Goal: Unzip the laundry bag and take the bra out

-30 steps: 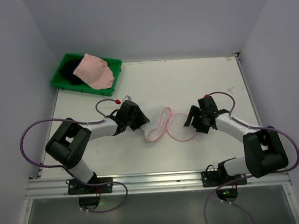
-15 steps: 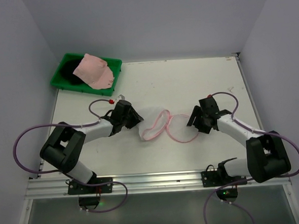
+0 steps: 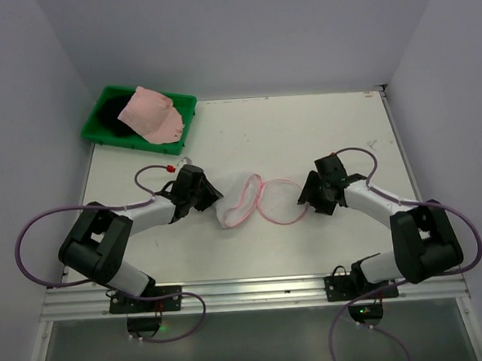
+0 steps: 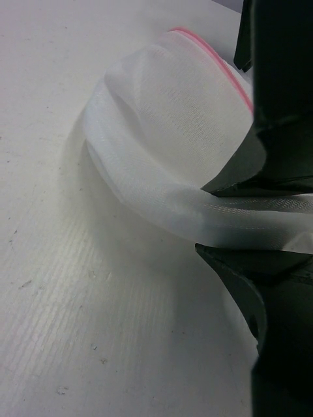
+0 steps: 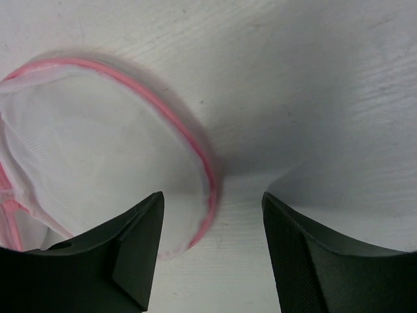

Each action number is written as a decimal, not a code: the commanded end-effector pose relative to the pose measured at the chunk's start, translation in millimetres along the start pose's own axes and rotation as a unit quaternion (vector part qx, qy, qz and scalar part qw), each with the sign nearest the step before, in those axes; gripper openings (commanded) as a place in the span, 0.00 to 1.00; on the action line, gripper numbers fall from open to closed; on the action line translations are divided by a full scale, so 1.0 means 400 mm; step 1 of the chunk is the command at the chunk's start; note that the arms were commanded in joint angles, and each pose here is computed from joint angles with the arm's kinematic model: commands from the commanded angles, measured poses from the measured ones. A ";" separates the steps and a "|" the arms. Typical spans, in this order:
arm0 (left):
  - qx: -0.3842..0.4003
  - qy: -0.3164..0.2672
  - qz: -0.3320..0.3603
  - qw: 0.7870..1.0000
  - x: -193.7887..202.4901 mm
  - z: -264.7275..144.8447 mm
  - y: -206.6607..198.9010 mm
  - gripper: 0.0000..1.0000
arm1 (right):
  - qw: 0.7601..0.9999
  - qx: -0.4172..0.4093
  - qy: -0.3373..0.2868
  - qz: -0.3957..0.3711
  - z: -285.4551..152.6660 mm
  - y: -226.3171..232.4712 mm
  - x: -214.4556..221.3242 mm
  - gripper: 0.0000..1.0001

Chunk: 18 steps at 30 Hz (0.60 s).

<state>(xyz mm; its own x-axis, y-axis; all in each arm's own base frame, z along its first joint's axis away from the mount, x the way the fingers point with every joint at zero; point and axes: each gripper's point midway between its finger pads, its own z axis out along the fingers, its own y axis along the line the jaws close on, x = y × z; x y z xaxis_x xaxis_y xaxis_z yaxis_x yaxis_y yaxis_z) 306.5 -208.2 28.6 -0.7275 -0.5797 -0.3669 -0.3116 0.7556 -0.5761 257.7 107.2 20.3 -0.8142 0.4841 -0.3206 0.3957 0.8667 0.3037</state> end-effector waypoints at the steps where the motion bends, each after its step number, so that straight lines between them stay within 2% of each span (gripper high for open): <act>1: 0.006 -0.019 0.003 1.000 -0.024 -0.015 -0.002 0.35 | 0.999 -0.034 0.003 -0.006 0.007 0.071 -0.010 0.63; 6: 0.007 -0.016 0.006 1.000 -0.020 -0.015 -0.002 0.34 | 0.998 -0.046 0.028 -0.012 0.028 0.112 0.009 0.54; 9: 0.010 -0.017 0.012 1.000 -0.022 -0.017 -0.005 0.33 | 0.999 -0.045 0.030 -0.008 0.038 0.114 0.014 0.37; 10: 0.012 -0.016 0.018 1.000 -0.022 -0.017 -0.007 0.32 | 0.999 -0.042 0.025 -0.006 0.036 0.111 0.012 0.21; 13: 0.018 -0.013 0.027 0.999 -0.020 -0.015 -0.017 0.29 | 1.000 -0.020 -0.009 -0.015 0.007 0.095 -0.025 0.00; 17: 0.044 -0.007 0.051 0.998 -0.021 -0.005 -0.081 0.20 | 0.997 -0.006 -0.065 -0.052 -0.078 0.090 -0.090 0.00; 18: 0.047 0.004 0.062 0.997 -0.002 0.004 -0.093 0.15 | 0.995 -0.003 -0.074 -0.071 -0.094 0.088 -0.105 0.00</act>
<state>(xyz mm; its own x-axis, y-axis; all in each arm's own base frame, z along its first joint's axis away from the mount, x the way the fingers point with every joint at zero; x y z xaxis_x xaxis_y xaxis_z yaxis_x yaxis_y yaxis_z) 305.0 -212.2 30.4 -0.7511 -0.5346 -0.3874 -0.2627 0.7803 -0.5675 268.6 126.5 31.9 -0.8372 0.4274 -0.3412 0.3396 0.8953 0.2883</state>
